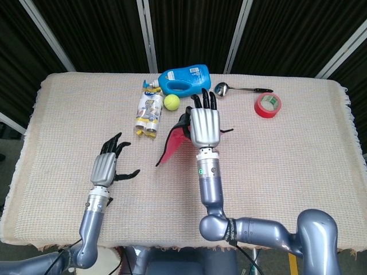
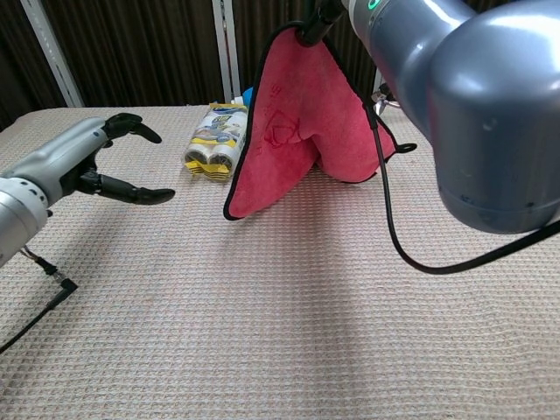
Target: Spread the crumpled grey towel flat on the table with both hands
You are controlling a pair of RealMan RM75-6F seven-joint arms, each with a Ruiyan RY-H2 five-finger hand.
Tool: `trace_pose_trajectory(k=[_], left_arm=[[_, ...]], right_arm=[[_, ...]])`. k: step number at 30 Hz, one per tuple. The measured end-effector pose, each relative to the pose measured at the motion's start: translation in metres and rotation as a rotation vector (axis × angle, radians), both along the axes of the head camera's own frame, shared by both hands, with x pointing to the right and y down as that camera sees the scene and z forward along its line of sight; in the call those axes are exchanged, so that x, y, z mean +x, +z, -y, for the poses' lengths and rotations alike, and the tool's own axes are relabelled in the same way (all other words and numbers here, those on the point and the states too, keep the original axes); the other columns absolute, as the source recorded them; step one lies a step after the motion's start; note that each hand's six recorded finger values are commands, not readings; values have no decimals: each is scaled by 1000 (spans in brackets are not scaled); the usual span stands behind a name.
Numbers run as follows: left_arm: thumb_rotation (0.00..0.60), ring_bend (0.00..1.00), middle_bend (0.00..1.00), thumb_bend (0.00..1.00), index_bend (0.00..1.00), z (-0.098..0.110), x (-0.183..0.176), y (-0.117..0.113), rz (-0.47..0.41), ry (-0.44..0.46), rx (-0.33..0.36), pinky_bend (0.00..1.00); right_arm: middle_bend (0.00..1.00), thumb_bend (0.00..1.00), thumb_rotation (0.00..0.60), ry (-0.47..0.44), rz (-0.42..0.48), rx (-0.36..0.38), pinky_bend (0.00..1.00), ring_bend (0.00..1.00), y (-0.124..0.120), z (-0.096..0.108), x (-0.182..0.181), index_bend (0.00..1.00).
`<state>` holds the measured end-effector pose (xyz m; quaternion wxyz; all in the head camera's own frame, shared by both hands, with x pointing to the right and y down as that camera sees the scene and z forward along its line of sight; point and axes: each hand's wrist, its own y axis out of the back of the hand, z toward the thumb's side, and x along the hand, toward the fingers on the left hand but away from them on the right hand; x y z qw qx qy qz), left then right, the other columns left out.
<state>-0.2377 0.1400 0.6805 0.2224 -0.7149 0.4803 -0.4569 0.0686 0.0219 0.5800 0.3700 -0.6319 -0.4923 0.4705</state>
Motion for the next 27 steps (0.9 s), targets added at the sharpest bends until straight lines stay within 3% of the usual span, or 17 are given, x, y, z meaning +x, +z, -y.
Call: trace_pose_trajectory(k=[18, 22, 27], left_arm=[[600, 0, 0, 105, 261, 7, 74, 32, 28, 104, -104, 63], [600, 0, 0, 132, 283, 9, 78, 35, 35, 109, -101, 63], [600, 0, 12, 235, 344, 11, 80, 41, 55, 105, -90, 63]], right_arm=[[263, 504, 600, 1, -26, 11, 101, 79, -6, -2, -6, 684], [263, 504, 600, 5, -32, 10, 101, 79, -5, -2, -3, 684], [263, 504, 600, 12, -35, 11, 101, 79, -6, -1, 2, 686]])
